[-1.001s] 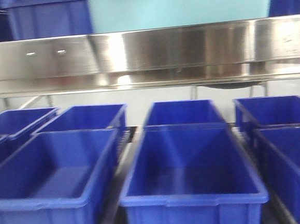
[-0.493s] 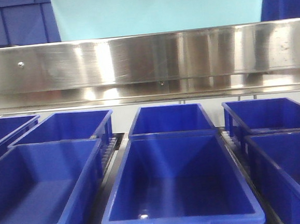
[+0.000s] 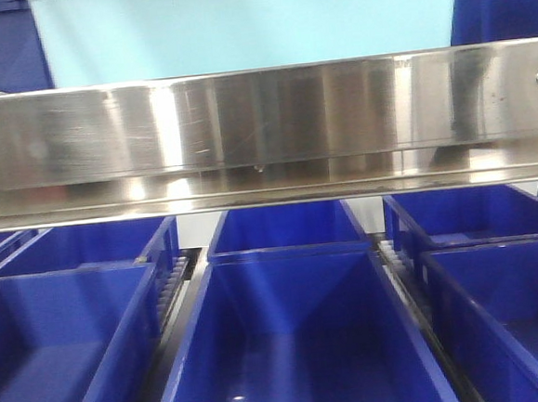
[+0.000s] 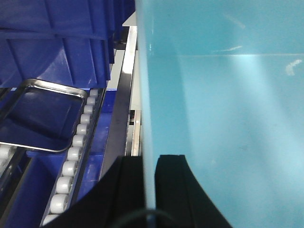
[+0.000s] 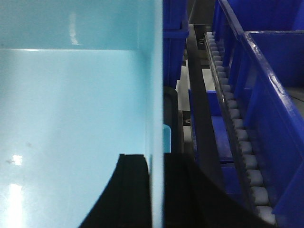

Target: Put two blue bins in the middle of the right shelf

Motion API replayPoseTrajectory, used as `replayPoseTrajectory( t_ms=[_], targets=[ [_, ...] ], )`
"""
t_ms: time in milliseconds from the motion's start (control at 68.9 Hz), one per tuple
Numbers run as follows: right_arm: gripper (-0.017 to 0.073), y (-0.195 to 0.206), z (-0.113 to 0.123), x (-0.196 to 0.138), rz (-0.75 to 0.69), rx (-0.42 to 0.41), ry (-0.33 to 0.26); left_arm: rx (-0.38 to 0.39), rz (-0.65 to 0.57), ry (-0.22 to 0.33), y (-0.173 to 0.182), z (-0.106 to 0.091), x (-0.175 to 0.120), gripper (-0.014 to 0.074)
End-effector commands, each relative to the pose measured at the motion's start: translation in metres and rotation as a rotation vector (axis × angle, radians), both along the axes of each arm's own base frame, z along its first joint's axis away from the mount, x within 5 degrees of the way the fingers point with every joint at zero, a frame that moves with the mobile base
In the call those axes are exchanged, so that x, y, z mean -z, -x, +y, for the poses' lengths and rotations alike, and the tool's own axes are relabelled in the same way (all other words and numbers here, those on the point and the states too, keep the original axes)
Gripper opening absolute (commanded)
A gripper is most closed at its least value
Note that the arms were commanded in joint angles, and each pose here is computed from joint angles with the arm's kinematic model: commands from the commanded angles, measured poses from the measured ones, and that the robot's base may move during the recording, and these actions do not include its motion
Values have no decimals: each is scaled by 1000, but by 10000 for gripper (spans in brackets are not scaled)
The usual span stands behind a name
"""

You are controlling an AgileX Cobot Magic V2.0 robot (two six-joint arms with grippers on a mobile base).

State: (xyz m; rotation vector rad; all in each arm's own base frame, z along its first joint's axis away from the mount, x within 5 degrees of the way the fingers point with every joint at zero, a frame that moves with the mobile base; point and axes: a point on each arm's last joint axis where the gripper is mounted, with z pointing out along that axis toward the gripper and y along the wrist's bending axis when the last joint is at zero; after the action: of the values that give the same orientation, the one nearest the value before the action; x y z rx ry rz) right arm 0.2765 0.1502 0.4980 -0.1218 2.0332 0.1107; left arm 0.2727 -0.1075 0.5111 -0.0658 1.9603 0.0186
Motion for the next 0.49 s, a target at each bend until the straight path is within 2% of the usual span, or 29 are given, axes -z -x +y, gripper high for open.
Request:
replayPoseTrajectory(
  t_ms=[0,479],
  targets=[
    [-162,1,-5,-8,-65,10,28,-5,-53,-12,4,4,-8,-111],
    [-162,1,-5,-8,-65,10,28,-5,-53,-12,4,4,-8,-111]
  ],
)
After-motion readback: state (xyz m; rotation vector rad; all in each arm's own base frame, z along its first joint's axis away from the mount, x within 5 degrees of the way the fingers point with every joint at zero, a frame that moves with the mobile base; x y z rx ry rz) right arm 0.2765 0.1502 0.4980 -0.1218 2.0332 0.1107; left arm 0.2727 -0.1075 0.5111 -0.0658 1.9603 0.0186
